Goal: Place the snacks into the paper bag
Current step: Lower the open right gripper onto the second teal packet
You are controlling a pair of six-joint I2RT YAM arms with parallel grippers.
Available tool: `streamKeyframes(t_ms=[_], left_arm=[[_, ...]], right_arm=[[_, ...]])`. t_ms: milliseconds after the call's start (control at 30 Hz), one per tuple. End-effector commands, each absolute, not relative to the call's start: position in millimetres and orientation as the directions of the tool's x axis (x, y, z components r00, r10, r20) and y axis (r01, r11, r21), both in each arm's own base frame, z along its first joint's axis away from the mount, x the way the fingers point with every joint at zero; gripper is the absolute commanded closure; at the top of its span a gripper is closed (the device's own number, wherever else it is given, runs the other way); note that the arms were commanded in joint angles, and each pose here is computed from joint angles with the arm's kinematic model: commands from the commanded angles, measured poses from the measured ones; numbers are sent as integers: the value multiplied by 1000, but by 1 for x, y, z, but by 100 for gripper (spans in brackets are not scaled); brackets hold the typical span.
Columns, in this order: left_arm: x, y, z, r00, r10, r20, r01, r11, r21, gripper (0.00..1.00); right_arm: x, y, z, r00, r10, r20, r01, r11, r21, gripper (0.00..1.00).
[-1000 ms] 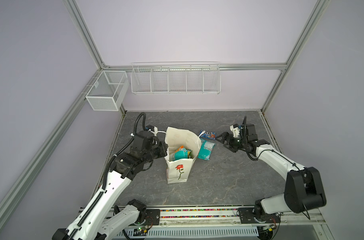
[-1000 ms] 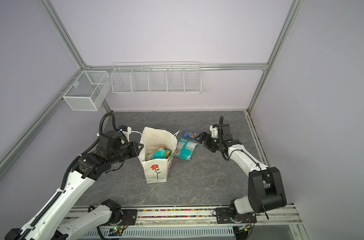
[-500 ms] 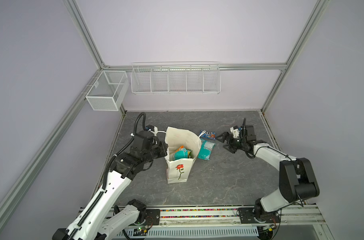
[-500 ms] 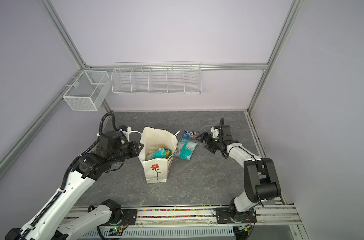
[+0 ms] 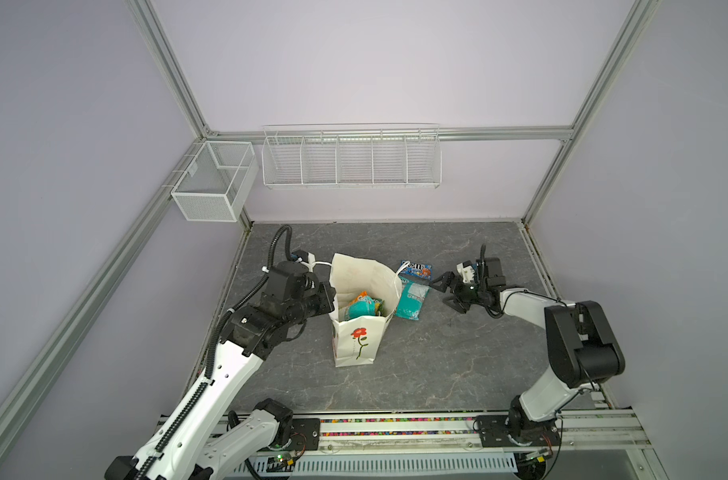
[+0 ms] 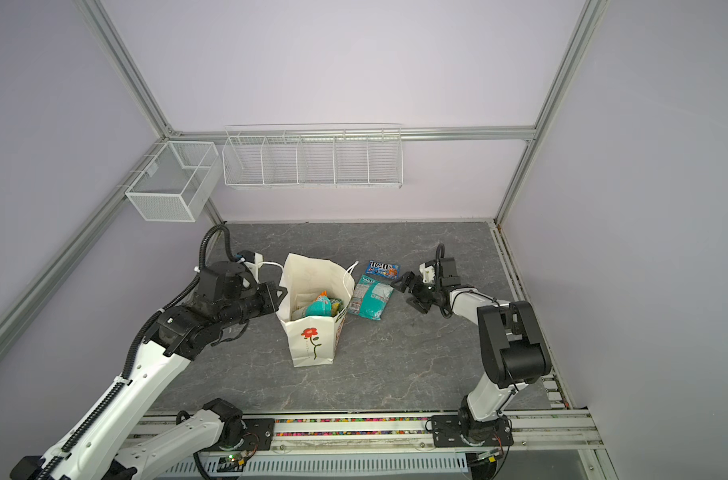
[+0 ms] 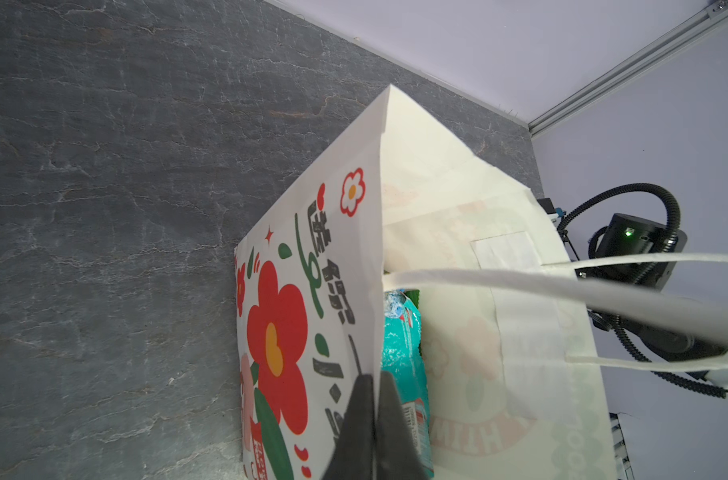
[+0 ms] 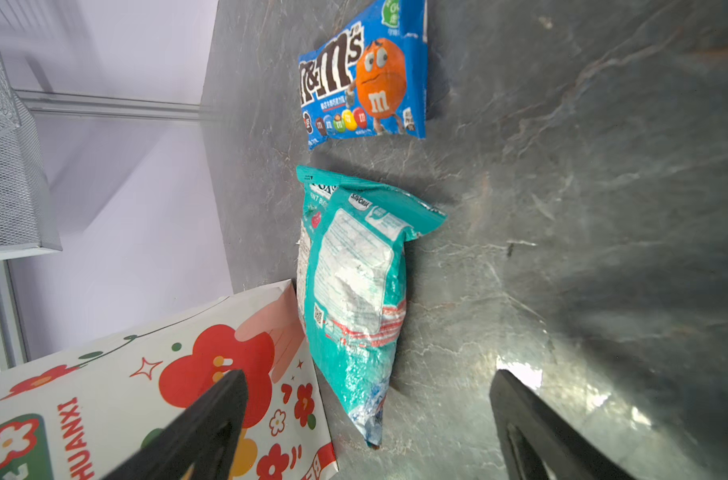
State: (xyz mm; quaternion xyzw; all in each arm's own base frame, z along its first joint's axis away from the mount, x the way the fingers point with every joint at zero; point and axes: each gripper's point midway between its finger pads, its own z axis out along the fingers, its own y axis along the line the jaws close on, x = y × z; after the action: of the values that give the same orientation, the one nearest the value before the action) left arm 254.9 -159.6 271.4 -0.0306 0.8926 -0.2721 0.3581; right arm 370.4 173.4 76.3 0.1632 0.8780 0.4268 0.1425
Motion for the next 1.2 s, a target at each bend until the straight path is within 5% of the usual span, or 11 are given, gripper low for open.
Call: streamKeyframes(t_ms=[0, 1167], left_arm=[[259, -162, 284, -712, -243, -658, 172, 849, -499, 100], [262, -161, 276, -714, -253, -653, 155, 852, -499, 100]], right_arm=[[371, 174, 71, -906, 412, -102, 167, 567, 806, 7], [377, 181, 47, -918, 387, -90, 173, 594, 785, 15]])
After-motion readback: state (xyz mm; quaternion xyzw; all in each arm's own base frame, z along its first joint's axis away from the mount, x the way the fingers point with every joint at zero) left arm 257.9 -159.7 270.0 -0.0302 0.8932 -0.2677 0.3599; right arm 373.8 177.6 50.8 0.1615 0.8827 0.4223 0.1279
